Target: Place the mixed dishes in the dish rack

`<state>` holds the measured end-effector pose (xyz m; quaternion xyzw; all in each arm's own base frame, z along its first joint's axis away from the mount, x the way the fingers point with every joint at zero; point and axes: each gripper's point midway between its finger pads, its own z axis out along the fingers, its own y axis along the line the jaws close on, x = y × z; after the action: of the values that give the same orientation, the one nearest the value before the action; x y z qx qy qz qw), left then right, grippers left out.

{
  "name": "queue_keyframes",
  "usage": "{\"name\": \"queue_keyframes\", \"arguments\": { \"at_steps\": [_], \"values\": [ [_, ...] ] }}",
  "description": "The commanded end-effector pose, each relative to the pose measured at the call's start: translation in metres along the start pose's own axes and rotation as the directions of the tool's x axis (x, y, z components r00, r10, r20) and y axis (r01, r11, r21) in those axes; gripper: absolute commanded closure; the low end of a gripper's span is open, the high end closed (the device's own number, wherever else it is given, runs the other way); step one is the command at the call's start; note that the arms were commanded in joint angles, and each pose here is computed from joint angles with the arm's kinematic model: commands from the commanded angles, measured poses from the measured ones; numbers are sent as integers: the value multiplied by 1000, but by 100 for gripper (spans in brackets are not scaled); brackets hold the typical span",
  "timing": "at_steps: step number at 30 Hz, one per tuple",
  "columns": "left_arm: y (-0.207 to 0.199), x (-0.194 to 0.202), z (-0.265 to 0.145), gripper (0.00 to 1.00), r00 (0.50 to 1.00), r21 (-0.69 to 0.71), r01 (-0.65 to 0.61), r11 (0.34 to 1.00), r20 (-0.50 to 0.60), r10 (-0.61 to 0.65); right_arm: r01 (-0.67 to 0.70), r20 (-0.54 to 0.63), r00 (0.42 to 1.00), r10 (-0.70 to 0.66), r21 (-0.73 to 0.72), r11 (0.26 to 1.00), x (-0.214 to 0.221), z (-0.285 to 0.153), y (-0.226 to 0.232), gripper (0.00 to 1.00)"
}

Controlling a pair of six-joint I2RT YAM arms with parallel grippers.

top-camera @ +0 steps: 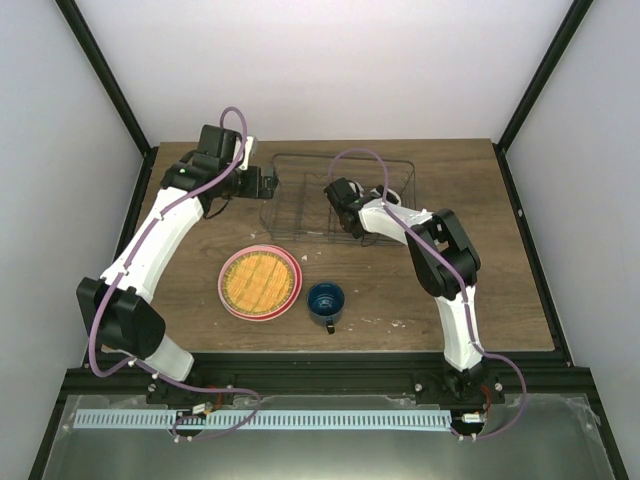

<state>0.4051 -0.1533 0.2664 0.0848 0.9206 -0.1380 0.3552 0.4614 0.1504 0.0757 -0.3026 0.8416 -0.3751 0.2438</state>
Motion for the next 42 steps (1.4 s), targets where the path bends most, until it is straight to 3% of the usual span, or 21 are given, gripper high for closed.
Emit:
{"name": "queue_keyframes", "arguments": {
  "at_steps": [1,19,42],
  "values": [
    [1,-1,-2,0,1000,2,-3,1000,10,3,53,-13,998,-54,-81,995,4,-6,21,0],
    [-1,1,6,0,1000,19,0,1000,-13,0,22,-2,1000,-24,-308,951,6,-31,46,0],
    [2,14,12,0,999,14,17,1000,-39,-16,43,-6,999,-50,-432,901,11,-51,68,0]
  ]
}}
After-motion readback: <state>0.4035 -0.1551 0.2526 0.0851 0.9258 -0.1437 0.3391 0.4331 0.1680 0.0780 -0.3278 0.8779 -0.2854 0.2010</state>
